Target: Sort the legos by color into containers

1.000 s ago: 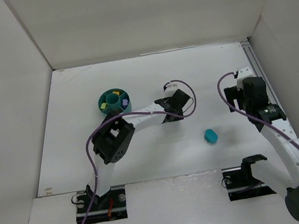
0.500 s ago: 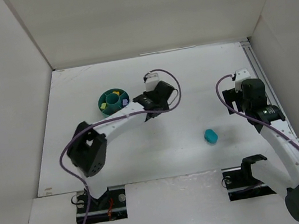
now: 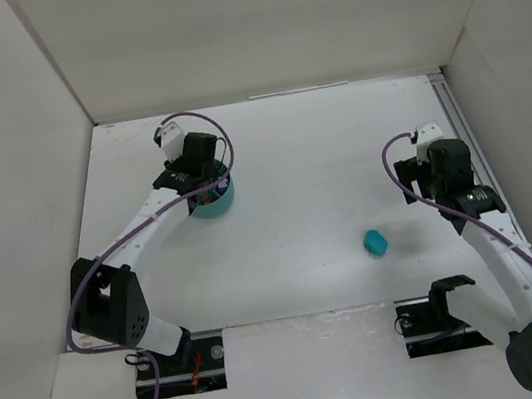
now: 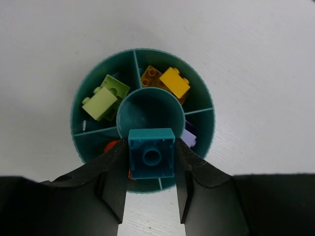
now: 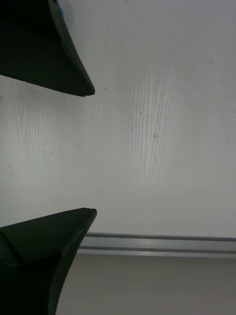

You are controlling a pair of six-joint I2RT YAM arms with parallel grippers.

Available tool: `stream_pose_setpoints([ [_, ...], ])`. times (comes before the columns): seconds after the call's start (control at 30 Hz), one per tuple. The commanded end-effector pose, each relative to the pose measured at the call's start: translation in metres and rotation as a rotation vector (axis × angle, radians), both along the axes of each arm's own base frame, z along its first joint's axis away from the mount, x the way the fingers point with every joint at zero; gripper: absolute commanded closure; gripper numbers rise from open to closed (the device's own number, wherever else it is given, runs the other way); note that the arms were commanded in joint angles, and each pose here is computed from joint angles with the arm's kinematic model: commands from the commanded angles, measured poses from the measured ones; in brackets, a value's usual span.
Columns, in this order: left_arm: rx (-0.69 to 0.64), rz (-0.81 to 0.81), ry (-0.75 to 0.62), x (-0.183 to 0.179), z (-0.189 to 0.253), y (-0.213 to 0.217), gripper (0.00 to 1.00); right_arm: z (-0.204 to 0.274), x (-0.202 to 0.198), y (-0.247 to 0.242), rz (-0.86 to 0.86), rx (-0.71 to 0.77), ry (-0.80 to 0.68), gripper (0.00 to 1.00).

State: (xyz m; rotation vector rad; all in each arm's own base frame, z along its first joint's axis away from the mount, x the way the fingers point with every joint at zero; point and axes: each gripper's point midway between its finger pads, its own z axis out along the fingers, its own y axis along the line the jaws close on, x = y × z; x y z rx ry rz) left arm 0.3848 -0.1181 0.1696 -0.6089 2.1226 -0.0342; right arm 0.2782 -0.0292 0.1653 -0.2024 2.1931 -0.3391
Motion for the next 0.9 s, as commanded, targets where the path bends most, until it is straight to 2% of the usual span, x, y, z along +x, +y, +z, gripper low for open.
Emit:
stream_pose_setpoints([
  [0.0, -0.013, 0.018, -0.027, 0.008, 0.002, 0.010, 0.76, 0.008, 0.008, -0.002, 0.000, -0.004, -0.045, 0.00],
  [0.37, 0.003, 0.027, -0.008, 0.026, -0.009, 0.024, 0.76, 0.004, 0.009, -0.002, 0.005, -0.014, -0.017, 0.00],
  [0.47, -0.003, 0.019, -0.004, 0.028, -0.010, 0.021, 0.69, 0.002, 0.008, -0.002, 0.005, -0.014, -0.008, 0.00],
  [0.5, -0.004, 0.019, -0.004, 0.028, -0.010, 0.021, 0.61, 0.002, 0.008, 0.000, 0.016, -0.006, -0.008, 0.00],
  [0.6, -0.010, 0.012, -0.001, 0.028, -0.010, 0.019, 0.50, -0.001, 0.008, 0.007, 0.064, 0.000, 0.006, 0.00],
  [0.63, -0.013, -0.002, -0.011, 0.027, -0.005, 0.018, 0.43, -0.003, 0.006, 0.009, 0.078, 0.010, 0.018, 0.00],
  [0.87, -0.052, -0.047, -0.069, 0.017, 0.019, 0.015, 0.32, -0.033, -0.006, 0.057, 0.325, 0.154, 0.084, 0.00],
])
